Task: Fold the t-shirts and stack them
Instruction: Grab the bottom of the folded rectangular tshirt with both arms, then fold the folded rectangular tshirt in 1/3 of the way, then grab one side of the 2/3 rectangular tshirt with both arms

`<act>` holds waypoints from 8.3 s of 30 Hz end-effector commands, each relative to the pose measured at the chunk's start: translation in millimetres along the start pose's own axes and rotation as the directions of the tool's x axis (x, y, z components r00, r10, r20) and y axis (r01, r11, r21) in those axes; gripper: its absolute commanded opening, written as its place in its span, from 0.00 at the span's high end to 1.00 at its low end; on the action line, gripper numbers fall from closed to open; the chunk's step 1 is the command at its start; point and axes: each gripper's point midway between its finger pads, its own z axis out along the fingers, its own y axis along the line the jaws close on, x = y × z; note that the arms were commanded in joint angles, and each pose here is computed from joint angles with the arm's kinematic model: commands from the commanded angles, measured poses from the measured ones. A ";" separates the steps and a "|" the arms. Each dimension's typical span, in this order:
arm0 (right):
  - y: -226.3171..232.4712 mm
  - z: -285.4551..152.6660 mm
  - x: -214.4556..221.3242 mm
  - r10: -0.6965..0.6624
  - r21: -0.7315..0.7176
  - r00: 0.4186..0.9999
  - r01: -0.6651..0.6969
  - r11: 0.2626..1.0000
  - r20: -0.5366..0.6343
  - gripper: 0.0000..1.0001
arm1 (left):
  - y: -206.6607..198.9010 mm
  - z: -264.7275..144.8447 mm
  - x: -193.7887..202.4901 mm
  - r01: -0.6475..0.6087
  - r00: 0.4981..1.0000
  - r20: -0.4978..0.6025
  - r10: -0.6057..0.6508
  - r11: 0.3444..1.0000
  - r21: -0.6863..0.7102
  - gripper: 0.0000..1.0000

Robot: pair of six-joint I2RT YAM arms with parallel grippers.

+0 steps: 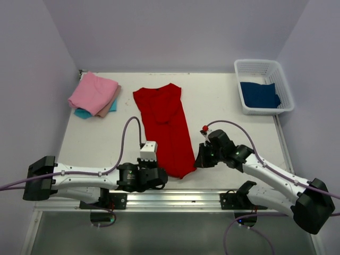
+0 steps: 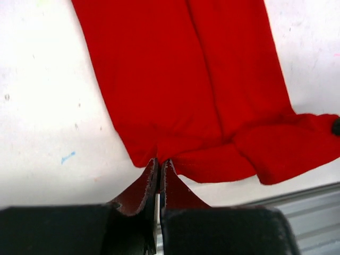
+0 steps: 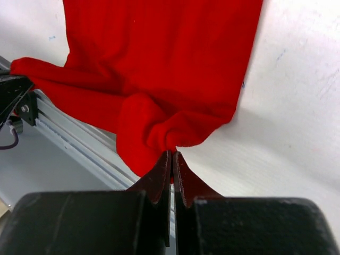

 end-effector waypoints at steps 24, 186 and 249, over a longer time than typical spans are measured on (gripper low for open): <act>10.5 47.9 -162.2 -0.125 0.108 0.973 0.106 0.989 0.196 1.00 | 41.7 74.2 -102.7 0.018 0.963 0.270 -0.002 0.998 -0.059 1.00; -63.6 138.6 -272.7 -0.056 0.215 0.980 0.014 0.976 0.190 1.00 | 64.9 252.7 -153.3 0.131 0.970 0.156 -0.187 0.942 0.310 0.41; -62.1 97.1 -120.4 0.120 0.087 0.983 -0.133 0.987 0.137 0.47 | 65.7 128.2 4.9 0.300 0.930 -0.326 -0.168 0.862 0.409 0.19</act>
